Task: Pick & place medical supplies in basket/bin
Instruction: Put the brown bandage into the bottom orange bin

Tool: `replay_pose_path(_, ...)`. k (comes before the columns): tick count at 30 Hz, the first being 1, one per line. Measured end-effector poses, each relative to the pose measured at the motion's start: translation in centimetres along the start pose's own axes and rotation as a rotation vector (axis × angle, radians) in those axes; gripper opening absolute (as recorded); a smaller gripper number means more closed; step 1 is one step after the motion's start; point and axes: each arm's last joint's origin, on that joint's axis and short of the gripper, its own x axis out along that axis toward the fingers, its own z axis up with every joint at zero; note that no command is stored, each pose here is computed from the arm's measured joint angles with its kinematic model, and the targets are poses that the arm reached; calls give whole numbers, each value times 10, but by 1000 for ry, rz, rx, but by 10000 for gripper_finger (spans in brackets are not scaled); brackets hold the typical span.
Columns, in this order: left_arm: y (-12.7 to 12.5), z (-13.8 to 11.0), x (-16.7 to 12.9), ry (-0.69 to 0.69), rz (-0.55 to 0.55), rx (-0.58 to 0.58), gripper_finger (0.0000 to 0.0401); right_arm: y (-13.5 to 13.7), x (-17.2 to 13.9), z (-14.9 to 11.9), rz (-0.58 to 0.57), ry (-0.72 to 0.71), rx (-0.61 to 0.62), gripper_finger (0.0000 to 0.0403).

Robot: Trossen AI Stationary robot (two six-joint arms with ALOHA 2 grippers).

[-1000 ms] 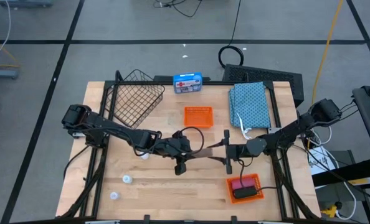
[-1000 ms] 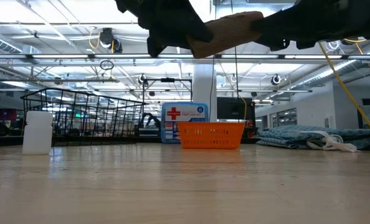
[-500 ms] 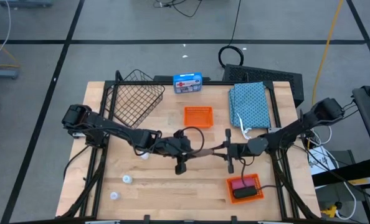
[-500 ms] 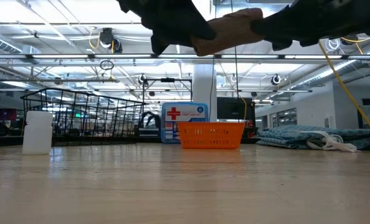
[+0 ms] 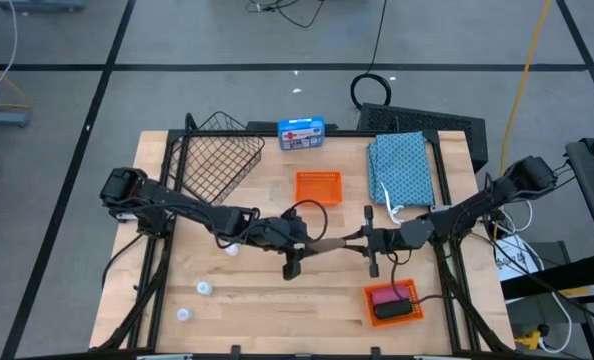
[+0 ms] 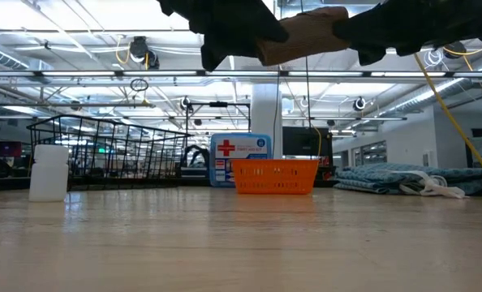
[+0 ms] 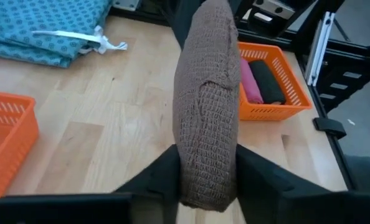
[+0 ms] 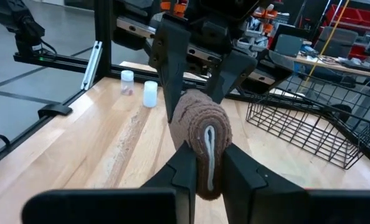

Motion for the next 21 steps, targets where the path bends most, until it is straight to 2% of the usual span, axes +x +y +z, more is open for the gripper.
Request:
replay_pose_path(5,-2,7,-5,-18,-16,40,217,0,0,-2,1,19,14,35)
replay_pose_path(10,-1,23,-35,-47,-13,20,270,-1,-2,-3,-7,36,21,33)
replay_pose_path(16,-7,32,-79,-145,105,72,295,-5,-12,6,-7,23,74,35)
replay_pose_path(21,-9,10,-93,-188,251,102,296,-9,-21,8,-9,7,121,34)
